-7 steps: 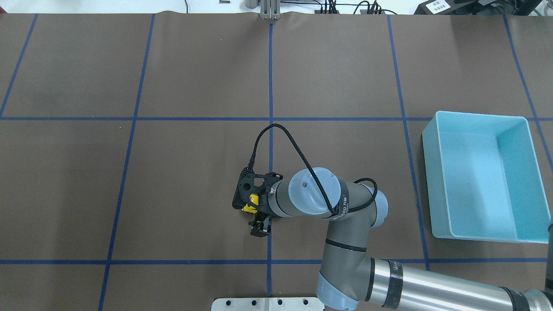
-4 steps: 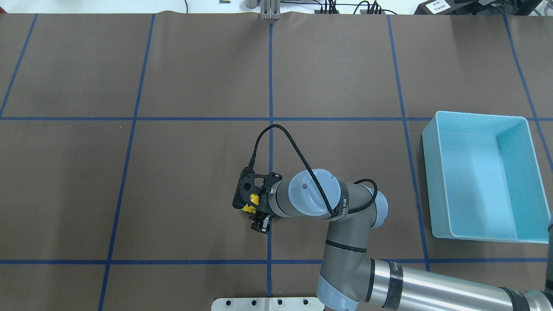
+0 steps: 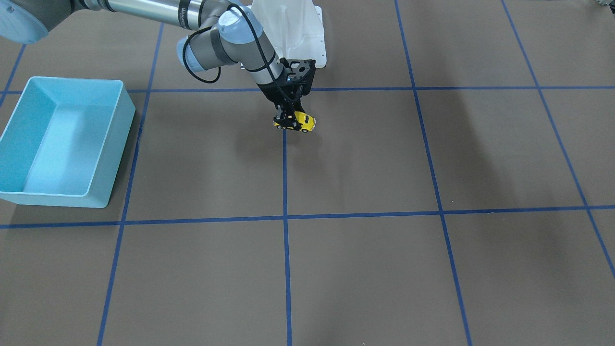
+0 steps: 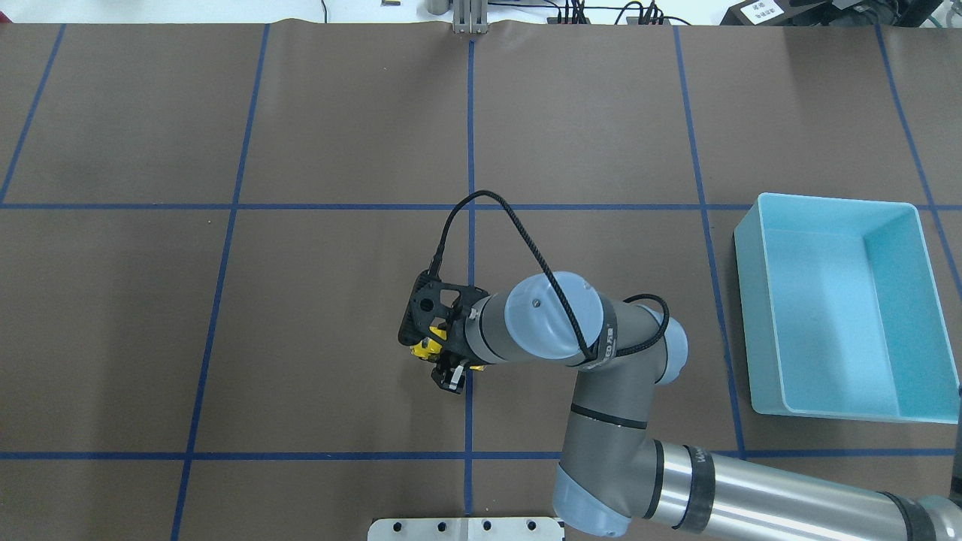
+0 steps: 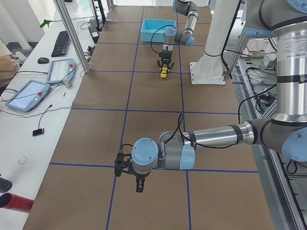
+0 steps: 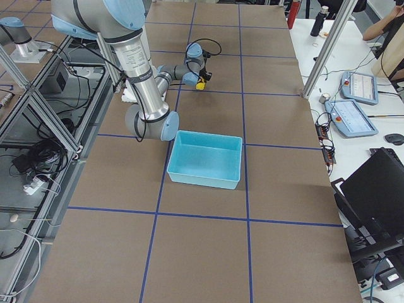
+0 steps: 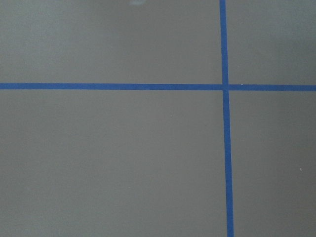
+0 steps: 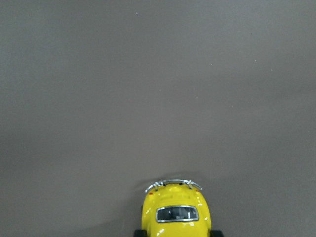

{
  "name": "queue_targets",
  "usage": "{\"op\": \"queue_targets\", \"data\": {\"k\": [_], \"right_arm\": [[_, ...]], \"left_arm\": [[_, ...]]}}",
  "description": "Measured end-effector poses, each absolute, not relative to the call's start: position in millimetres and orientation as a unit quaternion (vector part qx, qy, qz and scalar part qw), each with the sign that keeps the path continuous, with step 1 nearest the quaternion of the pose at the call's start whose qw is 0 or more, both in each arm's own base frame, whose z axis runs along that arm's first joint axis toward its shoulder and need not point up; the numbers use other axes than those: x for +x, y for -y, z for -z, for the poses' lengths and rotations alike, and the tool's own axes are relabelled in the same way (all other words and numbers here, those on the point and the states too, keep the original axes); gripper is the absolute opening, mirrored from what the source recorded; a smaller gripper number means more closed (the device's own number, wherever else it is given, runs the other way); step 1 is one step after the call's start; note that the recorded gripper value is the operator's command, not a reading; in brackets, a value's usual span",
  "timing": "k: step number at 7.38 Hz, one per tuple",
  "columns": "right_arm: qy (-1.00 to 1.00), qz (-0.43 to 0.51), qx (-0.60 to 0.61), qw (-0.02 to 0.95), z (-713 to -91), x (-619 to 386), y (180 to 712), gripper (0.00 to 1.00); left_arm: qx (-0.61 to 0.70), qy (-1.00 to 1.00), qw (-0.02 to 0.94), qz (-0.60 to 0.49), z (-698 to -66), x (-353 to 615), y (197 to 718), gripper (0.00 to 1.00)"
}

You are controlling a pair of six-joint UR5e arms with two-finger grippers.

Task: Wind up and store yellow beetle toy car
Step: 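Lift the car with the right gripper and carry it over the light-blue bin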

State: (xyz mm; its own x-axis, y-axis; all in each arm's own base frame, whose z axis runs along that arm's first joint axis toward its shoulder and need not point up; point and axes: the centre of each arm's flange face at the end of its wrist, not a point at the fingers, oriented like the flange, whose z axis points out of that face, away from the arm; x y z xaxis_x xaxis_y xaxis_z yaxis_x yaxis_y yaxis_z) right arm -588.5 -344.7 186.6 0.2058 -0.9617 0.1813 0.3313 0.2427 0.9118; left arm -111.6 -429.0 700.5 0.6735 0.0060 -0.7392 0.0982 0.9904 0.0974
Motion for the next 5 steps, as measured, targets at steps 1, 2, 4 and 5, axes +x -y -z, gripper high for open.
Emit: {"op": "queue_targets", "data": {"k": [1, 2, 4, 5], "right_arm": [[0.414, 0.473, 0.378, 0.680, -166.9, -549.9, 362.7, 0.00], [0.417, 0.465, 0.368, 0.689, -159.7, -503.5, 386.4, 0.00], [0.414, 0.452, 0.353, 0.707, -184.7, -389.9, 427.7, 0.00], [0.413, 0.454, 0.351, 0.707, -205.4, -334.3, 439.9, 0.00]], "left_arm": [[0.065, -0.403, 0.912, 0.025, -700.3, -111.6, 429.0, 1.00], [0.065, -0.403, 0.912, 0.025, -700.0, -111.6, 429.1, 1.00], [0.066, -0.403, 0.912, 0.025, -699.2, -111.6, 429.4, 1.00], [0.066, -0.403, 0.912, 0.025, -698.9, -111.7, 429.6, 1.00]]}}
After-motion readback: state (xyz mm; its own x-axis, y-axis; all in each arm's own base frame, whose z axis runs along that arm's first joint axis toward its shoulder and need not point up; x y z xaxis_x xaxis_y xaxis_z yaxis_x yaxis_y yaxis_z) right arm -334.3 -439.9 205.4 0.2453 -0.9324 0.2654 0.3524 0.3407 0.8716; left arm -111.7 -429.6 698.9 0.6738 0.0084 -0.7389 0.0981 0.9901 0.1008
